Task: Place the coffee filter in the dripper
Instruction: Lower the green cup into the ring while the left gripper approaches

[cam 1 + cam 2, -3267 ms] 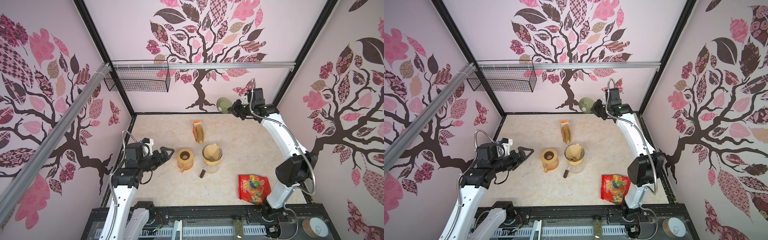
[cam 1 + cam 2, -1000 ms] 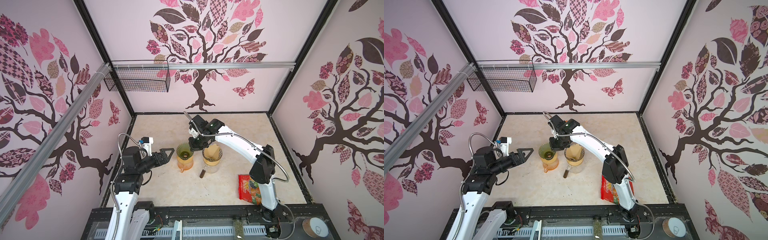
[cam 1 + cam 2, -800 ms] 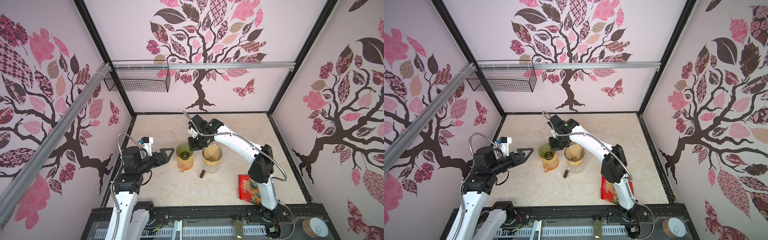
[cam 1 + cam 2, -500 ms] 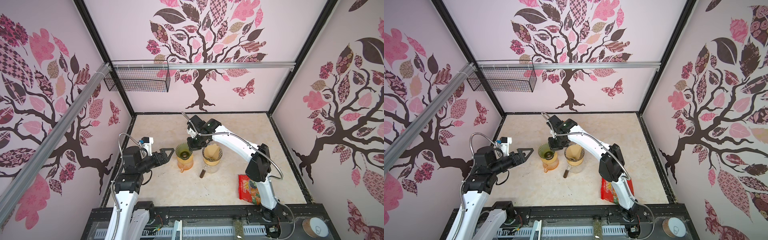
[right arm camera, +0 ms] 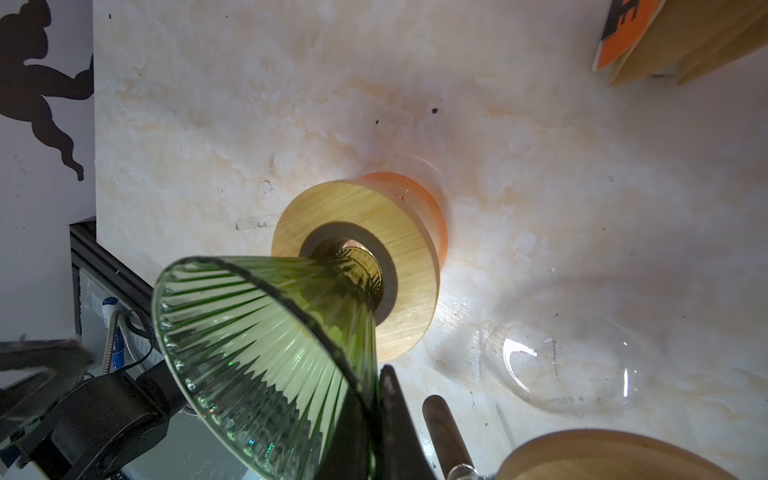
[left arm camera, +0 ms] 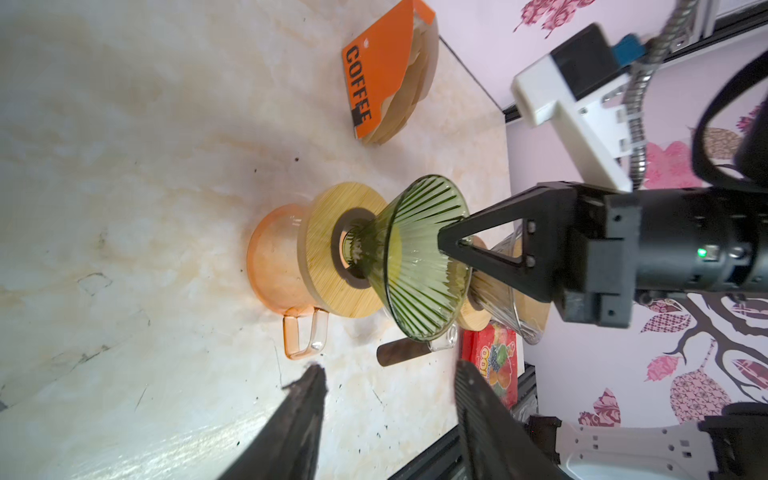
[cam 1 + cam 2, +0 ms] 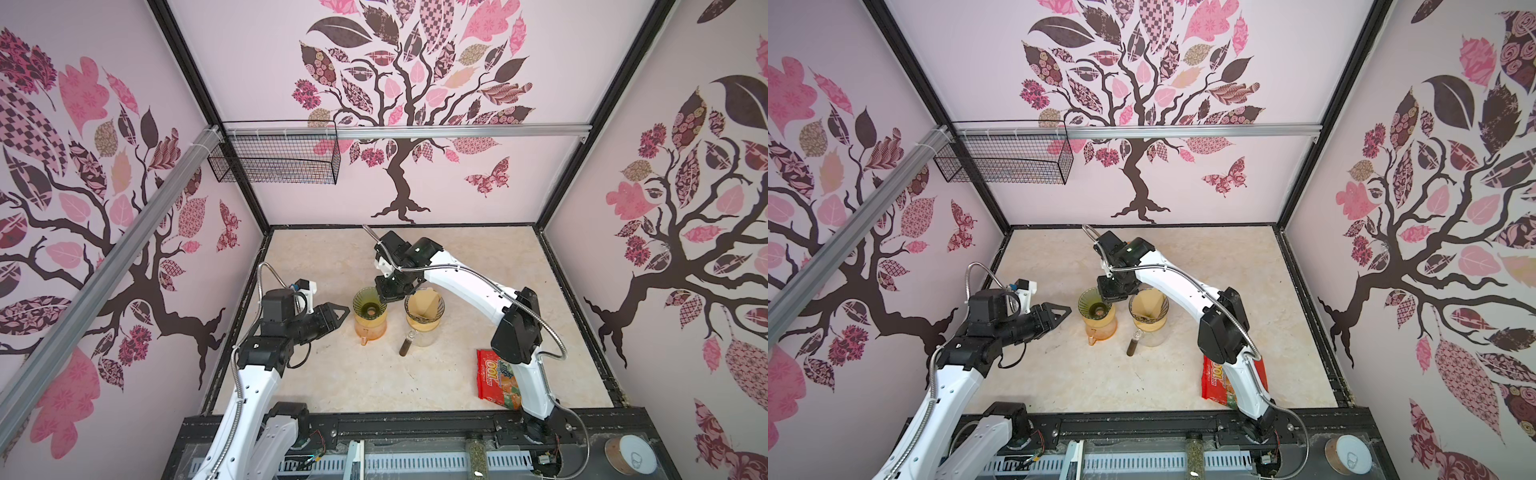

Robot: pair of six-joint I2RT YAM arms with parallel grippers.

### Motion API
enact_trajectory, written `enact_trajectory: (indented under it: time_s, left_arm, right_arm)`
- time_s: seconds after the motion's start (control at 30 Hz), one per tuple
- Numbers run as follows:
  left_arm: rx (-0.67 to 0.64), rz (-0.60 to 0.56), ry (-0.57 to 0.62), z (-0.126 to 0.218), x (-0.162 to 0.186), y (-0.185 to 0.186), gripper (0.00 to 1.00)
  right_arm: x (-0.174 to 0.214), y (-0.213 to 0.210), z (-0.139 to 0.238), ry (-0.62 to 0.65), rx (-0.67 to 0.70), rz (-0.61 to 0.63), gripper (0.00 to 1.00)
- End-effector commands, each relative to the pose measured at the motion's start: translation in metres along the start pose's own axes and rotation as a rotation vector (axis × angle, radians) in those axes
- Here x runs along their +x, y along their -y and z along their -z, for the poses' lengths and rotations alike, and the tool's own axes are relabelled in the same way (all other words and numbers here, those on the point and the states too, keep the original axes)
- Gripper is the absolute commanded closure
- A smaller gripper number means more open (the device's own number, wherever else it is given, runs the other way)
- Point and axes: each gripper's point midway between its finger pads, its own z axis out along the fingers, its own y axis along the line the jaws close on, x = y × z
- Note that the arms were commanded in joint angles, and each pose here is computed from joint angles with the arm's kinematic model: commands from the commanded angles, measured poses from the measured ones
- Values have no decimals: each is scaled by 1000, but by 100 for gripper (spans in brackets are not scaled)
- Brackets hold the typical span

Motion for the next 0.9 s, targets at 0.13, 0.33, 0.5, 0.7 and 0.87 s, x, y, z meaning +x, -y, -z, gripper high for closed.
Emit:
enact_trajectory:
  time_s: [0.13,0.33,0.5,0.7,0.87]
  left_arm:
    - [15,16,-27,3,-20,22,61]
    - [-17,24,-72,-7,-27,20,66]
    - [-37,13,-117,-13,-29,20,67]
    - [-93,-19,-166,-19,-25,17,67]
    - [-133,-44,-199,-27,-20,15,68]
  right_arm:
    - [5,2,-15,-42,11,17,100]
    - [4,1,-17,-46,8,27,100]
    - [3,-2,-21,-62,-6,33,100]
    - [5,-2,-26,-80,-17,33,100]
    - [6,-1,-27,-86,-7,38,100]
